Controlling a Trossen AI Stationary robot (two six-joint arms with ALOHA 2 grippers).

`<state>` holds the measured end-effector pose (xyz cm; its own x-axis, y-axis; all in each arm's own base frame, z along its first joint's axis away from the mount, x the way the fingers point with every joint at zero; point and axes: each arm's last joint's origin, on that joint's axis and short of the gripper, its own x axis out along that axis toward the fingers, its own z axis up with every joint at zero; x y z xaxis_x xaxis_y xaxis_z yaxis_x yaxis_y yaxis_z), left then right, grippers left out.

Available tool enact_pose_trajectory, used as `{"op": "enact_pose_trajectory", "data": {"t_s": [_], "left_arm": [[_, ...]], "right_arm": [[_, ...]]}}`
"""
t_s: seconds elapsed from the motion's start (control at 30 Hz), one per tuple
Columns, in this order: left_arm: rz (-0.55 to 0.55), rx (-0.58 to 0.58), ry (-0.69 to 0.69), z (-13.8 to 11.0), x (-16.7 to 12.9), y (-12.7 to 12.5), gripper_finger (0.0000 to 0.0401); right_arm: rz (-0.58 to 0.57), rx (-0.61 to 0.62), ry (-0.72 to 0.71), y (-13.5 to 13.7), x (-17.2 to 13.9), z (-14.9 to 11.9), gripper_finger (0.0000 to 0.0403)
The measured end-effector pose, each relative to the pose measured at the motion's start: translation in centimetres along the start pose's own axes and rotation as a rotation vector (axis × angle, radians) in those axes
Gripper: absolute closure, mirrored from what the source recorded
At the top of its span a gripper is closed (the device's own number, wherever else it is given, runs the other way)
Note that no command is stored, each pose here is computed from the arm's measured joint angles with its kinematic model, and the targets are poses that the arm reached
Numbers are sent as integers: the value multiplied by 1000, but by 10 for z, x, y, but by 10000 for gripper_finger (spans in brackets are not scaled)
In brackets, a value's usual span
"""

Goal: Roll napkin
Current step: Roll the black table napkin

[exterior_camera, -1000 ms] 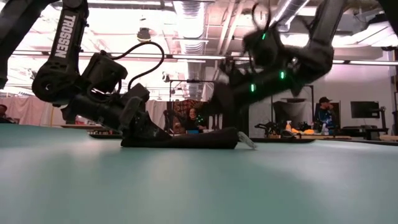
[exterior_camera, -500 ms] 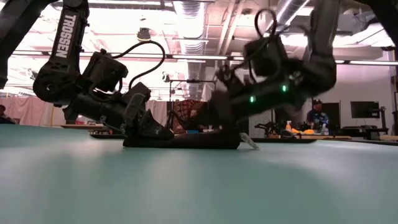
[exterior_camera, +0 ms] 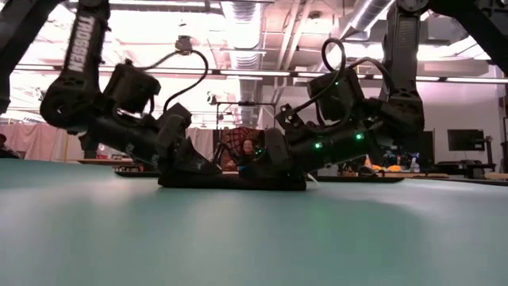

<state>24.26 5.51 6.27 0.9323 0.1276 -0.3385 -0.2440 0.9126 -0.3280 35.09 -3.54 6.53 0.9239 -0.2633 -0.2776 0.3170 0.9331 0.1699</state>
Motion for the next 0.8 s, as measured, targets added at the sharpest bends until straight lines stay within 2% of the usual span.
{"op": "enact_pose_trajectory", "data": {"t_s": [0.1,0.23,0.37,0.6,0.8], "left_arm": [[-30,-10,-25,11,-8,-6,401],[17,19,-16,19,-15,-8,401],[51,19,41,16,-17,-7,401],[-24,52,-135,32,-17,-20,401],[44,119,-172,32,-17,-26,401]], "right_arm": [[-2,-1,9,0,0,-1,305],[-3,-3,12,0,0,-1,305],[-1,-4,15,0,0,-2,305],[-2,-6,18,-1,0,-2,305],[-1,-7,19,-1,0,-3,305]]}}
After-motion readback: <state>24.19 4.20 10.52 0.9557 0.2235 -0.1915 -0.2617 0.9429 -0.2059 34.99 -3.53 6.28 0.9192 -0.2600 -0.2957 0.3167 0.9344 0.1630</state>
